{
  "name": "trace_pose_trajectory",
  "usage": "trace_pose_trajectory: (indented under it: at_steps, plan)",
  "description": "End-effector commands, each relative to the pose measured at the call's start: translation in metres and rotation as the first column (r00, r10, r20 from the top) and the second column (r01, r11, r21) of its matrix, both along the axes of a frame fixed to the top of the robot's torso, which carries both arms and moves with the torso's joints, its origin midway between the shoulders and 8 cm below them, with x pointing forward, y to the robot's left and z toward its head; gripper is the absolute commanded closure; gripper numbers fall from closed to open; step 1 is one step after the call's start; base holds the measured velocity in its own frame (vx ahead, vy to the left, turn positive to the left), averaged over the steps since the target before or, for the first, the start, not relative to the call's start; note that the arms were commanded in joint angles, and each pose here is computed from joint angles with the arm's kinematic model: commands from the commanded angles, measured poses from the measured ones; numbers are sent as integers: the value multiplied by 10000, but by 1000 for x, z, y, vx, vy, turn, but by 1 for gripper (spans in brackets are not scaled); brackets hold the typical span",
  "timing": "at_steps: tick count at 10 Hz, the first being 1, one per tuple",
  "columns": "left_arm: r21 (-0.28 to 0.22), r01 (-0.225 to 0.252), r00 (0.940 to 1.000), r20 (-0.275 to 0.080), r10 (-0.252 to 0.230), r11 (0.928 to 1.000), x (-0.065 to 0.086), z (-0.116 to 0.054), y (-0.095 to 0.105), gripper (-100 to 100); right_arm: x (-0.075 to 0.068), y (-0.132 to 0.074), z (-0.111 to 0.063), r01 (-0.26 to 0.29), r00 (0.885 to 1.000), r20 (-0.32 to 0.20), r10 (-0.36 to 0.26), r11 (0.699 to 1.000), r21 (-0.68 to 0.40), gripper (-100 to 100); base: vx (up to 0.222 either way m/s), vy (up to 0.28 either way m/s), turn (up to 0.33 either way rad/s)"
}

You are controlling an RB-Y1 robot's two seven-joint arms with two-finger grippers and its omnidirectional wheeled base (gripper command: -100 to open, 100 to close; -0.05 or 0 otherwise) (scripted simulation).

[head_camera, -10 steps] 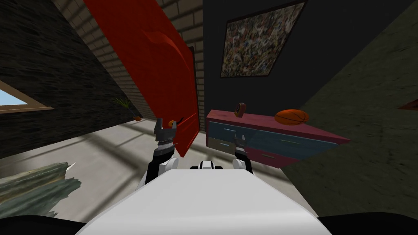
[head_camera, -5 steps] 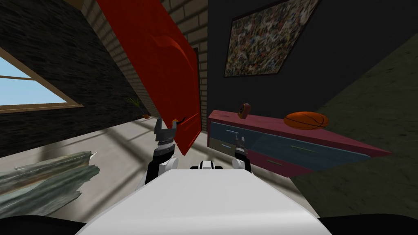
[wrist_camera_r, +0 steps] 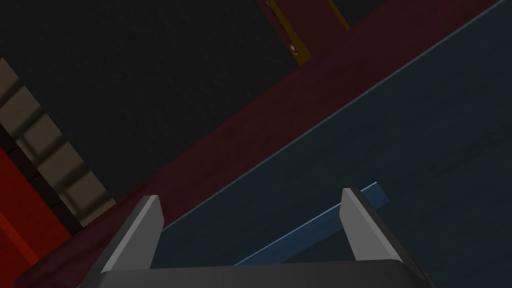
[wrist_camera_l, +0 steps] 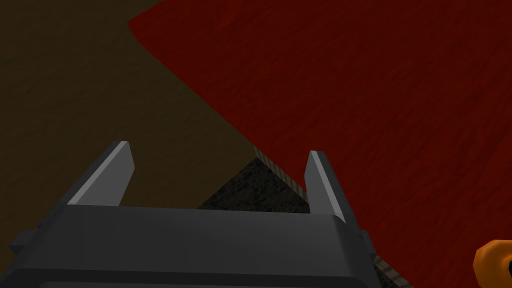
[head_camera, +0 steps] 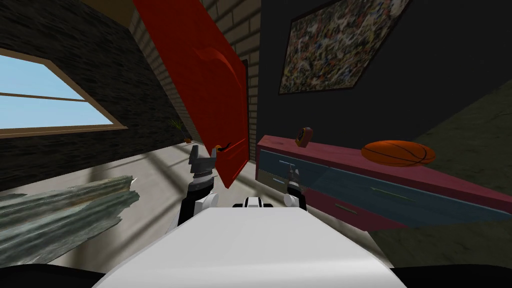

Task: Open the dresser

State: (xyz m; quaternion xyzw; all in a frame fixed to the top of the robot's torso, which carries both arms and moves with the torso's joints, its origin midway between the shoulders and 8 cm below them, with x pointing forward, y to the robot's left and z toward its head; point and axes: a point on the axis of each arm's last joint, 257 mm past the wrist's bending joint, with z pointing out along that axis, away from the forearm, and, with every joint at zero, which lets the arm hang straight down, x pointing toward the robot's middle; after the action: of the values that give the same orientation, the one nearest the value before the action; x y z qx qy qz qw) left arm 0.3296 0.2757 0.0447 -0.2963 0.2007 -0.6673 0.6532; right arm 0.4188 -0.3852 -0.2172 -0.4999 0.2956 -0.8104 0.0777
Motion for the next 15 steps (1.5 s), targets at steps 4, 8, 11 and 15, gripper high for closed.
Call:
trace_pose_trajectory:
  at_steps: [4,8,11,15]
  plan:
    - [0,0,10000,0,0,10000,0,0,0,0,0,-18,-32,44,9993,349,-125,9745,2242,-100,1,-46,163]
    - [0,0,10000,0,0,10000,0,0,0,0,-1,-28,-52,31,9974,664,-293,9311,3647,-100,1,-38,154]
    - [0,1,10000,0,-1,10000,0,0,0,0,-1,-32,-61,-36,9953,883,-389,8996,4367,-100,-2,-37,120]
    - [0,0,10000,0,0,10000,0,0,0,0,-4,-42,-83,15,9903,1137,-796,8254,5646,-100,-7,-35,159]
